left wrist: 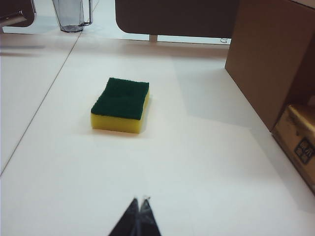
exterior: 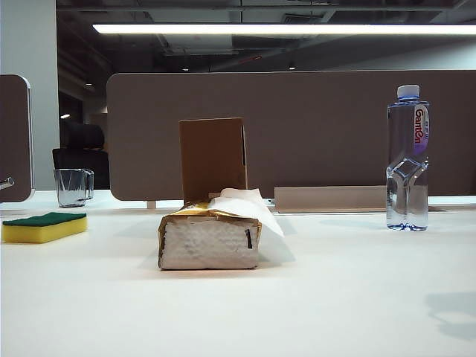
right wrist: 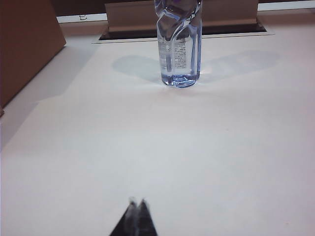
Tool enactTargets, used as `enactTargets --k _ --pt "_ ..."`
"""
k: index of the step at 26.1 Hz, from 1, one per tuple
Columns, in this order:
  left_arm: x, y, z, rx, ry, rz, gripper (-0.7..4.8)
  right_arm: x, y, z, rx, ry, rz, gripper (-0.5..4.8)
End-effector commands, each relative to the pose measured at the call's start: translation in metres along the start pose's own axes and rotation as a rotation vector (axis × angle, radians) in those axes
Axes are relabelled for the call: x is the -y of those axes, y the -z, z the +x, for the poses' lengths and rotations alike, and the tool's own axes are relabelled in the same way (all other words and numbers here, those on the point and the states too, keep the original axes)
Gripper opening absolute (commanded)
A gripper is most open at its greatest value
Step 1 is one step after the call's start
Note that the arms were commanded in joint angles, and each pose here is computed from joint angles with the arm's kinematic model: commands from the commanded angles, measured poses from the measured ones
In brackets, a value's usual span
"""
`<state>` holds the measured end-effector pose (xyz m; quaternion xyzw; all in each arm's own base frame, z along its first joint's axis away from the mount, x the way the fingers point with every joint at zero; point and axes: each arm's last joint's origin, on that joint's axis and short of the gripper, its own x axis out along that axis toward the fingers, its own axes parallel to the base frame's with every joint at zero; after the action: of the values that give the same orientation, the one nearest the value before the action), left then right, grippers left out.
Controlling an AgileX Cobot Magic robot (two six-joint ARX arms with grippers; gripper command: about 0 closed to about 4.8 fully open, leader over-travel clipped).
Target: Move the sponge from left to right to wipe the table, avoiding obstacles on the table, and finally reaching the bottle of mineral water.
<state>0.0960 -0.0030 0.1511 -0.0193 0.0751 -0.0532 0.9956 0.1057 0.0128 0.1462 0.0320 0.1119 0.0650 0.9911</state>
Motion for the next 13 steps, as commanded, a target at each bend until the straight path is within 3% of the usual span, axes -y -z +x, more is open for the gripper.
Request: enactTargets --k 1,8,13 --pt "0.000 -0.001 0.000 0.006 -0.003 0.005 -0.06 0.000 0.000 0.000 0.011 -0.002 0.004 -0.05" --pt "0.000 -0.001 0.000 0.013 0.001 0.004 -0.06 0.000 -0.001 0.000 0.019 -0.003 0.004 -0.05" --pt "0.002 -0.017 -0.004 0.095 0.028 -0.029 0.04 -0.001 -0.007 0.000 0.076 -0.035 0.002 -0.05"
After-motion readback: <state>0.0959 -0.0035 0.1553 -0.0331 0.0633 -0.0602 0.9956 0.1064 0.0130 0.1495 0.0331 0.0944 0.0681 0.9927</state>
